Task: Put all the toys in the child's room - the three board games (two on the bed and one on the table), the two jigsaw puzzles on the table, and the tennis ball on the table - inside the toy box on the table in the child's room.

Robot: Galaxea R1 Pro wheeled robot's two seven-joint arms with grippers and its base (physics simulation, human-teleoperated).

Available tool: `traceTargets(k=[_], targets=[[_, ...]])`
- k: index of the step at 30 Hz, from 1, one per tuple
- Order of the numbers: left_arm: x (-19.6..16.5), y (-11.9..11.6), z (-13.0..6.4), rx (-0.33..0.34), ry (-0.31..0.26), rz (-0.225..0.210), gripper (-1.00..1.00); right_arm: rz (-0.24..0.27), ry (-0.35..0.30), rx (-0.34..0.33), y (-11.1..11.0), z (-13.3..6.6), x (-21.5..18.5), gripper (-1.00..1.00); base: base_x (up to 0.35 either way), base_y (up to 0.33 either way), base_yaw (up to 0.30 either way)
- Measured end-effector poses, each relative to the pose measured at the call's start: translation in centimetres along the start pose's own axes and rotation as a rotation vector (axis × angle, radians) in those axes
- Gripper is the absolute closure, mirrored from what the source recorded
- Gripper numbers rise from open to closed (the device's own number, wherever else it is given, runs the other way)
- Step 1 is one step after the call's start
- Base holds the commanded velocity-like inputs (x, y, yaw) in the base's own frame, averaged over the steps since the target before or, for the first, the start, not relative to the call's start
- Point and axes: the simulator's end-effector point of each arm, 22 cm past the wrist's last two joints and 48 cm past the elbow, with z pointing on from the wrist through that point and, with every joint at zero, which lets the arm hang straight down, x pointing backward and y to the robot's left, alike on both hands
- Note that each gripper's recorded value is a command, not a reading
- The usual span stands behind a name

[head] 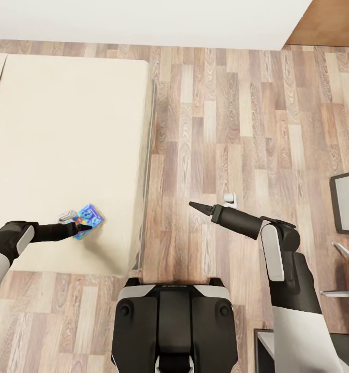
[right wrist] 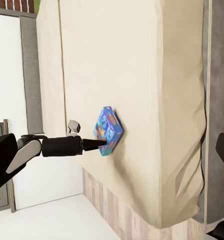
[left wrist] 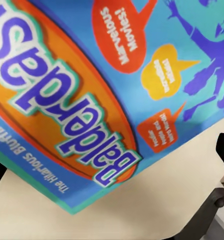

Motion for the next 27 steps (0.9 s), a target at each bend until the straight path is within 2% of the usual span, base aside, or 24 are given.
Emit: traceTargets(k=[17, 27], targets=[[-0.1, 0.3, -0.2, -0.006, -0.001, 0.002, -1.0, 0.0, -0.001, 0.002, -0.1, -0.1, 0.0, -1.0, 0.0, -0.059, 0.0], [-1.5, 2.9, -2.5, -0.064, -0.019, 0.022, -1.0, -0.001, -0.001, 0.001, -0.1, -0.1, 0.0, -1.0, 0.0, -0.001, 0.0]])
